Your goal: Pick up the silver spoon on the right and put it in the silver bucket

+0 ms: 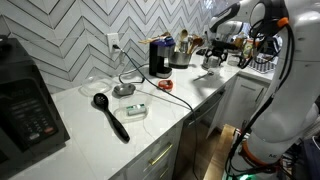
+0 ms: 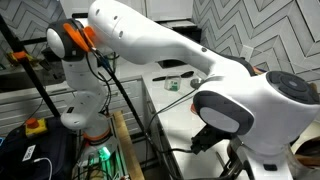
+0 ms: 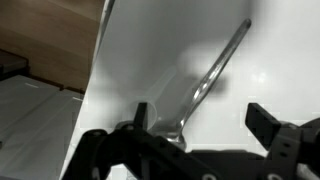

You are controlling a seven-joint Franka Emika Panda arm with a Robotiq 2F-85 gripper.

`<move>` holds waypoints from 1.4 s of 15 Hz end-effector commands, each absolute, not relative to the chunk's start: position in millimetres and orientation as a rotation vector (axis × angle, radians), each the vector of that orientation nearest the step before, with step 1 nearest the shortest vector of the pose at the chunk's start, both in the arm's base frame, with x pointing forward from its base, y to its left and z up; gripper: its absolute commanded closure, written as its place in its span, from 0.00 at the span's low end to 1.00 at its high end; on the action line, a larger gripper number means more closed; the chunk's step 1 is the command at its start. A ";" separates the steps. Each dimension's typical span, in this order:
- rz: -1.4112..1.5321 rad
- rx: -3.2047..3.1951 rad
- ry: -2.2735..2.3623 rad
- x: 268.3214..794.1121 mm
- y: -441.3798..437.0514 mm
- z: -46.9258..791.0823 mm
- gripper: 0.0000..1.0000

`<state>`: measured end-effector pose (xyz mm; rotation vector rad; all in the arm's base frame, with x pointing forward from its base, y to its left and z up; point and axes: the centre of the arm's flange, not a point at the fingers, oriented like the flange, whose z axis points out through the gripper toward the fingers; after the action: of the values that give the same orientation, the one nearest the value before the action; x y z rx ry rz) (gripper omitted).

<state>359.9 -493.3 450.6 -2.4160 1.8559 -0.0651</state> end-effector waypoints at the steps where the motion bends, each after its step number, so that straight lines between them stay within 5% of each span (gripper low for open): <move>1: -0.070 -2.410 1.867 360.8 -496.9 451.0 0.00; 21: -0.141 -2.395 2.094 412.0 -539.6 366.8 0.00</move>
<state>411.8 -527.9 378.4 -2.4128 2.0584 -0.1411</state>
